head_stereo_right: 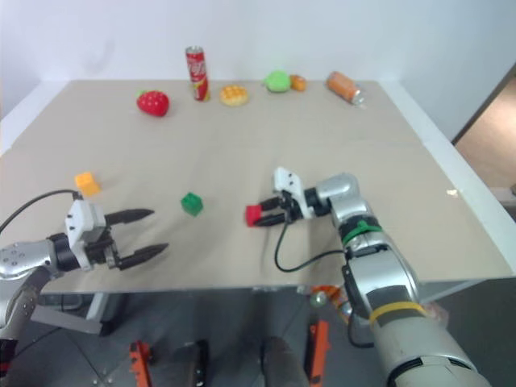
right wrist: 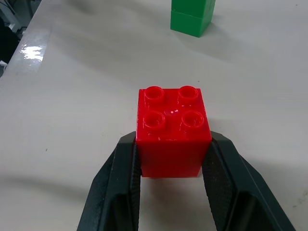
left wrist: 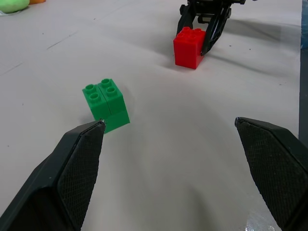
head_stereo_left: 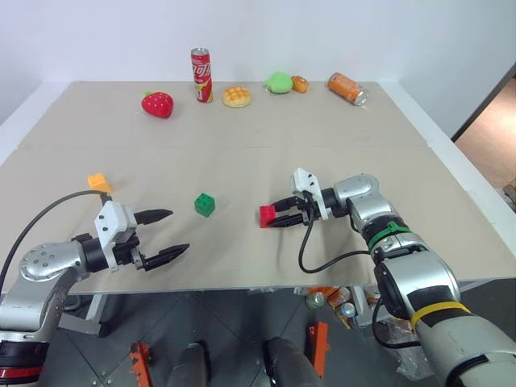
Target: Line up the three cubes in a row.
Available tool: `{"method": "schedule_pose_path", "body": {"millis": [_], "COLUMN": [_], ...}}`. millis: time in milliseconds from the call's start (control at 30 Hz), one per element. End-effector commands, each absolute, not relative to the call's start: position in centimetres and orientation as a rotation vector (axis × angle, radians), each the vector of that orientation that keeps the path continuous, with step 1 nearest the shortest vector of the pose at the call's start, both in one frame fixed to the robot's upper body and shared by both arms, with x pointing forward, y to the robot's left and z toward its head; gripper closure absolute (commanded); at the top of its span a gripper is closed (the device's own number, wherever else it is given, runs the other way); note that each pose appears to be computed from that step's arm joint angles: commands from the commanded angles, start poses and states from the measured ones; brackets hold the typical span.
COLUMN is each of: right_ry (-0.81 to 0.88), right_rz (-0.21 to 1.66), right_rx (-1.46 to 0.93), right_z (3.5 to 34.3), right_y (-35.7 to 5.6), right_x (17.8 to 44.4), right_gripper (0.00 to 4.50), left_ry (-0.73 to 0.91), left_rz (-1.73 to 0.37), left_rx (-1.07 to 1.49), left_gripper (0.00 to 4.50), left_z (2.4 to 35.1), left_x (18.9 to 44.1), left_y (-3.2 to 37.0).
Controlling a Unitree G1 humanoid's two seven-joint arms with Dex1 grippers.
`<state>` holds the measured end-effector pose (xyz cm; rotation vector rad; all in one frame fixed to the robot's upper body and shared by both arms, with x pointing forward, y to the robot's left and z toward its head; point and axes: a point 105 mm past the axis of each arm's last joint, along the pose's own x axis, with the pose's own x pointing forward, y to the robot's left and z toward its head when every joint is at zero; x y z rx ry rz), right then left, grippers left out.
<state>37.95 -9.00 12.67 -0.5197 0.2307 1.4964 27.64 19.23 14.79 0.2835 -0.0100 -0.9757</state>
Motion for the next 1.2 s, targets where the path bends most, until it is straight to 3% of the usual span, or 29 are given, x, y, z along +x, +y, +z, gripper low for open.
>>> {"method": "schedule_pose_path", "body": {"millis": [33, 200, 633, 733, 867, 1200], "right_ry": [0.202, 0.203, 0.130, 0.037, -0.175, -0.251], "right_rz": [1.450, 1.410, 1.487, 1.376, 1.179, 1.204], "right_rx": [-0.540, -0.597, -0.771, -0.722, -0.473, -0.414], "right_z": [13.2, 12.9, 17.2, 19.6, 24.5, 22.8], "right_y": [-9.1, -9.6, -14.6, -14.9, -14.0, -10.5], "right_x": [38.5, 38.9, 37.1, 38.1, 39.8, 34.8], "right_gripper": [2.47, 0.73, 0.73, 0.73, 0.73, 0.73], "left_ry": [-0.053, -0.054, 0.059, 0.095, 0.108, 0.124], "left_rz": [-0.957, -0.945, -0.879, -0.837, -0.820, -0.687], "left_rx": [0.300, 0.304, 0.195, 0.199, 0.137, 0.090], "left_gripper": [0.00, 0.00, 0.00, 0.00, 0.00, 0.00], "left_z": [16.0, 16.1, 14.4, 13.3, 12.8, 12.8], "left_x": [27.4, 27.2, 28.6, 29.4, 30.4, 33.9], "left_y": [19.4, 19.6, 19.8, 19.7, 18.3, 18.1]}}
